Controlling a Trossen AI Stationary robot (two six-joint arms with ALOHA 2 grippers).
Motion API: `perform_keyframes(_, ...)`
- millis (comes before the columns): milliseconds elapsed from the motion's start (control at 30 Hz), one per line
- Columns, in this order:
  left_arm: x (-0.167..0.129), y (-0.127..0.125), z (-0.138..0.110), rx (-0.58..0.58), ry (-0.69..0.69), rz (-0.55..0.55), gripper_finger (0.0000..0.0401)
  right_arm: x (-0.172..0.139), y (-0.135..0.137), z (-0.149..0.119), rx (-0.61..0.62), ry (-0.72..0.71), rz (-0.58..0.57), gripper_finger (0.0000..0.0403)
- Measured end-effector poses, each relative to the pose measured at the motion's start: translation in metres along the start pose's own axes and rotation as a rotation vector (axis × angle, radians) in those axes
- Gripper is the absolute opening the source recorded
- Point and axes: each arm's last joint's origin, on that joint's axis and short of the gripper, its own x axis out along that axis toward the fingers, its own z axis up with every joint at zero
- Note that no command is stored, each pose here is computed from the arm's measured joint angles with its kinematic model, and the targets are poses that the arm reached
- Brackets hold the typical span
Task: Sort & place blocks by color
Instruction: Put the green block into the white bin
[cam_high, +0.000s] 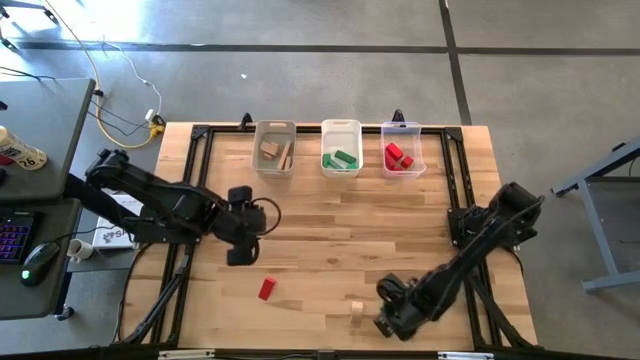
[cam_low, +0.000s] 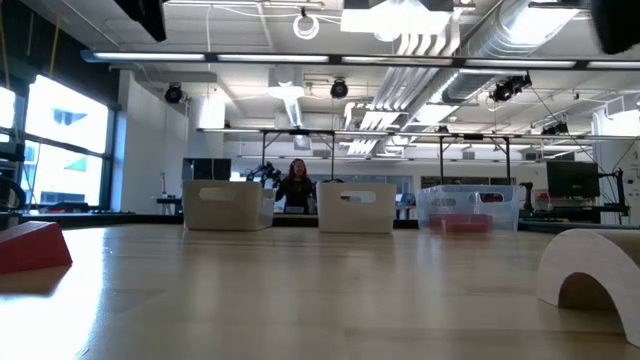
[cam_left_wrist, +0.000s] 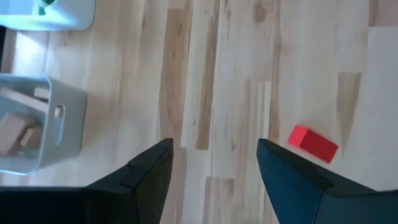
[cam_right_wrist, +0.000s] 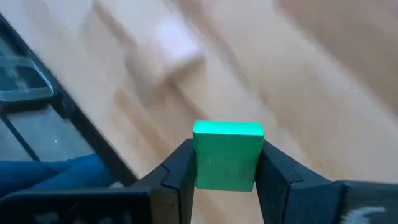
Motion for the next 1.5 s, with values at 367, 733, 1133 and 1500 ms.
perform_keyframes(367, 0.021, -0.005, -0.044, -0.185, 0.075, 0.022, 0.022, -0.005, 0.01, 0.091, -0.177, -0.106, 0.016, 0.0101)
perform_keyframes(733, 0.029, -0.011, -0.058, -0.394, 0.068, 0.045, 0.022, -0.033, 0.011, 0.187, -0.324, -0.281, 0.019, 0.0101)
perform_keyframes(1133, 0.041, -0.012, -0.066, -0.764, 0.104, 0.063, 0.022, -0.074, -0.036, 0.295, -0.387, -0.465, -0.118, 0.0101)
perform_keyframes(1500, 0.046, -0.023, -0.052, -0.939, 0.038, -0.06, 0.022, -0.092, -0.108, 0.351, -0.4, -0.475, -0.301, 0.0101)
